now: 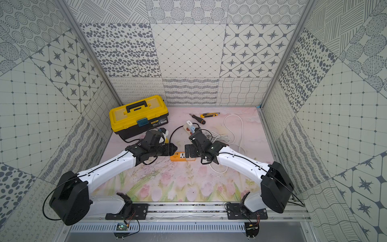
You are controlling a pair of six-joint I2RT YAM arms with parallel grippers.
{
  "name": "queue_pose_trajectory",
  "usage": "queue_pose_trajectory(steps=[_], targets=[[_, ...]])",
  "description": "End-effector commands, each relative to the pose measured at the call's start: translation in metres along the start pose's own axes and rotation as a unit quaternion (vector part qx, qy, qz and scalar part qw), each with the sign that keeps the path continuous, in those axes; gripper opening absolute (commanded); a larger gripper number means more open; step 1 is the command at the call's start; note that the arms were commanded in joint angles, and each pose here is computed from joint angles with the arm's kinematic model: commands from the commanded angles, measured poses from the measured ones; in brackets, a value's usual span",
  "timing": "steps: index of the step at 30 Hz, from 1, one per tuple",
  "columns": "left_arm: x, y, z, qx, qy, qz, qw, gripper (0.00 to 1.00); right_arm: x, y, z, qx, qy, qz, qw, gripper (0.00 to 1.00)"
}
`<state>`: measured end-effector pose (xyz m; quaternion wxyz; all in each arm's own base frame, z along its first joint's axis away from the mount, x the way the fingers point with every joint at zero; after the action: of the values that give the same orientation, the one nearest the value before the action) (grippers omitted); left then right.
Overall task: Pull the plug off the socket
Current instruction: Remove the plug from the socket.
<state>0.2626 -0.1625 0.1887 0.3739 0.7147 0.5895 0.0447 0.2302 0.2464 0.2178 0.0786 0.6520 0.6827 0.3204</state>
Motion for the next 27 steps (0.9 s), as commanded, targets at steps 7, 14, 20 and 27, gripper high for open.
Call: queue_pose_trajectory(steps=[7,14,20,27], targets=[[-0.009,-0.024,0.044,0.039,-0.144,-0.091,0.985,0.51,0.028,-0.002,0.022,-0.031,-0.061,0.056,0.996,0.98],[-0.002,-0.022,0.044,0.017,-0.101,-0.080,0.992,0.47,0.035,-0.005,0.040,-0.023,-0.062,0.044,0.997,0.91],[0.007,-0.017,0.034,-0.019,-0.070,-0.086,0.994,0.42,0.041,-0.006,0.054,-0.018,-0.083,0.022,0.996,0.86],[0.012,-0.019,0.029,-0.030,-0.066,-0.102,0.992,0.38,0.038,-0.013,0.066,-0.007,-0.095,0.007,0.995,0.73]])
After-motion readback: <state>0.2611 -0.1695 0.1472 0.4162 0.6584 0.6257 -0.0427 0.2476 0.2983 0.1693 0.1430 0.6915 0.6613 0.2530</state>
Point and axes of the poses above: each gripper's point midway between its finger pads, its own z axis out along the fingers, its own x axis along the line the jaws close on, y = z × x, the point moved 9 cm from there along -z, back along the fingers, and after that the axes turned 6 degrees about z, right-handed, at the moved point
